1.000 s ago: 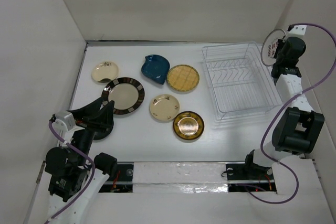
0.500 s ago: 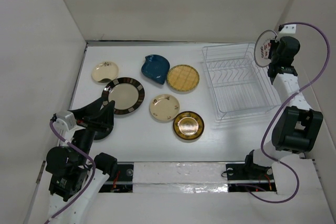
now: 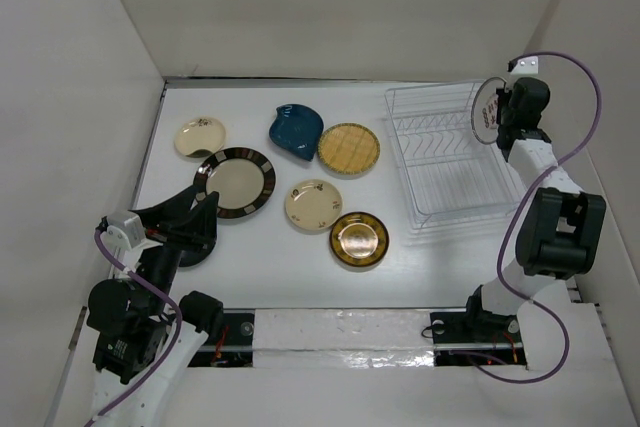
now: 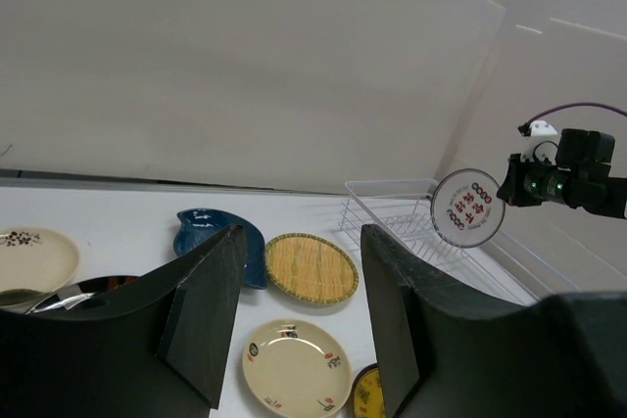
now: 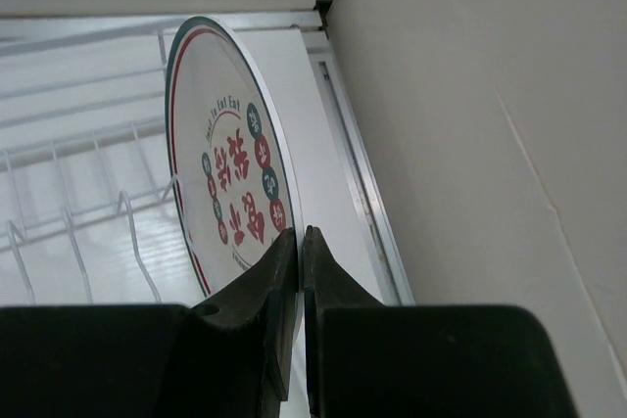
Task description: Load the plates into the dish rack
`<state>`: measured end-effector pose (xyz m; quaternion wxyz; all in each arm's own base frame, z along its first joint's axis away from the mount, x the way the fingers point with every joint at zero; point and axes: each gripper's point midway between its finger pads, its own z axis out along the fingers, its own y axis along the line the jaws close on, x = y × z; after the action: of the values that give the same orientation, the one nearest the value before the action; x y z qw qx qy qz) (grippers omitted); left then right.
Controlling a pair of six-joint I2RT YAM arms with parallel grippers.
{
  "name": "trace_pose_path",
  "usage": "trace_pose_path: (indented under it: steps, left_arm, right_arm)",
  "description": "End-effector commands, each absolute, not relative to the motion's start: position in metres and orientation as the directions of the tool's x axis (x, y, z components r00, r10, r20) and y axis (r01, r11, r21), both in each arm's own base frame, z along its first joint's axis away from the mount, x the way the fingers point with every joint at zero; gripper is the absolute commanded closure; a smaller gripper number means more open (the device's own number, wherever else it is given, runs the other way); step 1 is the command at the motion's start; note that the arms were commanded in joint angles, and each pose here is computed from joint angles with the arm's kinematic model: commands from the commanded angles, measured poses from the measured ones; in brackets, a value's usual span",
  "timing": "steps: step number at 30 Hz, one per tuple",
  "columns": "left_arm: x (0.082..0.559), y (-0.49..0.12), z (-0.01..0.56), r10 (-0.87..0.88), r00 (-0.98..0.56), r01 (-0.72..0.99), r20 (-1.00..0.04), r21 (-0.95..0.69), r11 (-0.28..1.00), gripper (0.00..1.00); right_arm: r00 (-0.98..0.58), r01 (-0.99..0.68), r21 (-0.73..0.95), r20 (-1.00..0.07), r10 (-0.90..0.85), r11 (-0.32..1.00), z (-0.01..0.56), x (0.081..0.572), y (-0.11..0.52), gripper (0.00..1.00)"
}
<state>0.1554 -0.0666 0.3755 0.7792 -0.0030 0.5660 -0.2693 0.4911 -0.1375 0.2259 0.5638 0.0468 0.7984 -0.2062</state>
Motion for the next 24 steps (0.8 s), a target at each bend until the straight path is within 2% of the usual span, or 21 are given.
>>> trace_pose_path:
  steps: [1, 3, 4, 6, 7, 10, 12, 15, 17, 18, 19, 20, 21, 22, 24]
  left_arm:
    - [0.152, -0.066, 0.386, -0.439, 0.250, 0.434, -0.863, -0.305, 0.848, 0.53]
    - [0.152, -0.066, 0.386, -0.442, 0.250, 0.435, -0.862, -0.308, 0.846, 0.53]
    - [0.152, -0.066, 0.387, -0.442, 0.251, 0.436, -0.861, -0.307, 0.846, 0.53]
    - [0.152, -0.067, 0.386, -0.441, 0.247, 0.436, -0.863, -0.307, 0.846, 0.53]
    - [0.152, -0.066, 0.386, -0.440, 0.249, 0.436, -0.863, -0.306, 0.847, 0.53]
    - [0.153, -0.067, 0.385, -0.438, 0.244, 0.434, -0.865, -0.306, 0.847, 0.53]
    - [0.155, -0.067, 0.384, -0.436, 0.241, 0.431, -0.867, -0.307, 0.848, 0.53]
    - [0.156, -0.068, 0.384, -0.435, 0.236, 0.429, -0.869, -0.309, 0.849, 0.53]
    - [0.158, -0.067, 0.382, -0.433, 0.230, 0.421, -0.872, -0.312, 0.852, 0.53]
    - [0.159, -0.067, 0.381, -0.431, 0.226, 0.417, -0.874, -0.313, 0.853, 0.53]
    - [0.161, -0.068, 0.379, -0.427, 0.221, 0.414, -0.877, -0.312, 0.855, 0.55]
    - [0.163, -0.068, 0.379, -0.425, 0.217, 0.407, -0.879, -0.314, 0.858, 0.56]
    - [0.163, -0.068, 0.379, -0.425, 0.214, 0.407, -0.879, -0.316, 0.857, 0.59]
    - [0.166, -0.068, 0.376, -0.421, 0.204, 0.399, -0.884, -0.318, 0.860, 0.64]
    - [0.169, -0.067, 0.374, -0.419, 0.198, 0.384, -0.886, -0.323, 0.865, 0.72]
  right_arm:
    - [-0.314, 0.332, -0.307, -0.928, -0.203, 0.892, 0.237, 0.497, -0.134, 1.00]
    - [-0.328, 0.342, -0.320, -0.922, -0.206, 0.884, 0.230, 0.494, -0.132, 1.00]
    - [-0.325, 0.343, -0.318, -0.923, -0.206, 0.884, 0.230, 0.494, -0.129, 0.94]
    - [-0.306, 0.371, -0.304, -0.932, -0.194, 0.877, 0.232, 0.492, -0.127, 0.81]
    - [-0.295, 0.382, -0.293, -0.937, -0.185, 0.876, 0.235, 0.491, -0.128, 0.65]
    - [-0.217, 0.419, -0.219, -0.967, -0.137, 0.881, 0.256, 0.490, -0.126, 0.44]
    - [-0.126, 0.428, -0.140, -0.988, -0.095, 0.893, 0.284, 0.490, -0.112, 0.38]
    - [-0.018, 0.408, -0.034, -0.999, -0.029, 0.912, 0.318, 0.487, -0.077, 0.37]
    - [0.053, 0.318, 0.045, -0.998, 0.030, 0.947, 0.346, 0.480, -0.039, 0.42]
    - [0.069, 0.254, 0.081, -0.995, 0.066, 0.964, 0.352, 0.478, -0.015, 0.51]
    - [0.055, 0.142, 0.090, -0.995, 0.083, 0.986, 0.353, 0.473, 0.036, 0.75]
    - [0.059, 0.060, 0.128, -0.990, 0.125, 0.990, 0.360, 0.463, 0.067, 0.85]
    - [0.042, -0.016, 0.138, -0.990, 0.138, 0.990, 0.360, 0.456, 0.097, 0.92]
    - [0.004, -0.143, 0.145, -0.989, 0.147, 0.979, 0.355, 0.440, 0.154, 1.00]
    - [-0.087, -0.273, 0.161, -0.986, 0.142, 0.948, 0.334, 0.421, 0.213, 1.00]
